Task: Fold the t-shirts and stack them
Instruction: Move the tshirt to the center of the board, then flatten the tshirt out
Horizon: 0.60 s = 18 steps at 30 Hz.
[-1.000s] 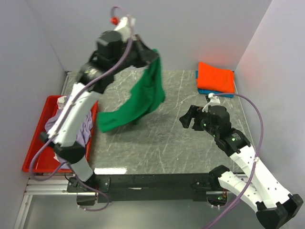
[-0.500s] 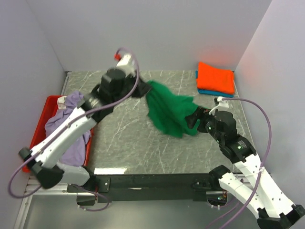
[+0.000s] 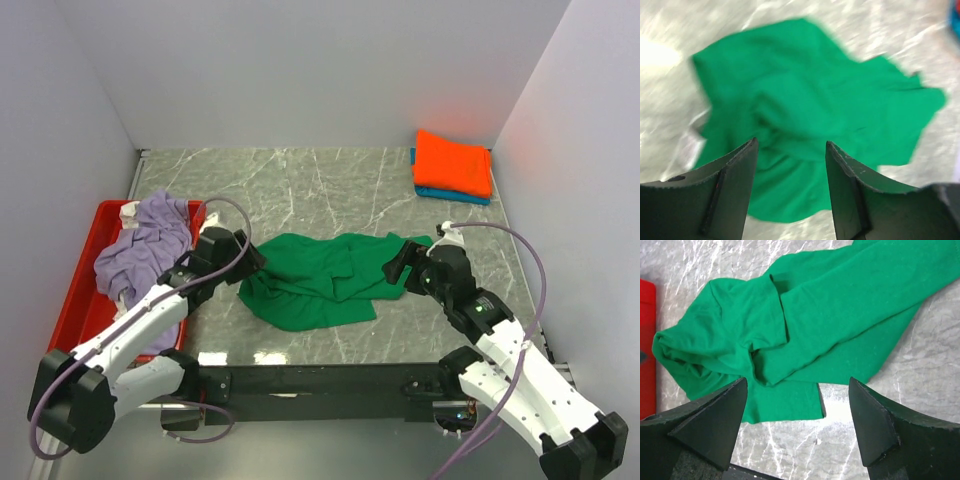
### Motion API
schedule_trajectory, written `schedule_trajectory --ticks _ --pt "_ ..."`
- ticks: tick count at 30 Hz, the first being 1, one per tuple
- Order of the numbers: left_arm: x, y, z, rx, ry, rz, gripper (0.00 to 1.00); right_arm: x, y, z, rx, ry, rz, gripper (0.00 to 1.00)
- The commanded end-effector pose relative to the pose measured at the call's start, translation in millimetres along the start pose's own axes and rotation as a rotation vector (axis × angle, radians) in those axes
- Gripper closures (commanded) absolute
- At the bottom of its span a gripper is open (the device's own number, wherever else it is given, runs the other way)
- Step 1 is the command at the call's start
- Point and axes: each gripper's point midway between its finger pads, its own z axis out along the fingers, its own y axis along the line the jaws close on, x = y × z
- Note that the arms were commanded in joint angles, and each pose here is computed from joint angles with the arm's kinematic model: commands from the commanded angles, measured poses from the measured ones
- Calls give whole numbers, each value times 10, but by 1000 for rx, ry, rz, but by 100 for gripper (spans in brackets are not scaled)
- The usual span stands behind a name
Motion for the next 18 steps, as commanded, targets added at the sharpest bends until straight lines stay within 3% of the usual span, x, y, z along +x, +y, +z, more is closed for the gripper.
schedule_trajectory --ticks 1,3,4,6,7,11,18 --pt "-362 -557 -50 133 -95 24 39 -143 63 60 -12 -64 39 12" --pt "-332 -839 -59 135 -94 95 39 -142 44 80 -2 -67 37 13" --pt "-253 -725 89 29 -83 139 39 -140 32 83 4 -66 42 13" --pt "-193 -1016 96 25 -76 211 40 -161 14 79 16 -73 43 13" --pt "-95 -957 231 -34 -49 261 40 -167 8 71 20 -76 43 13" --pt "176 -1308 414 -11 0 370 42 -222 -108 33 68 -98 55 13" --pt "666 -1585 856 -69 60 571 46 -273 -325 24 124 -99 94 14"
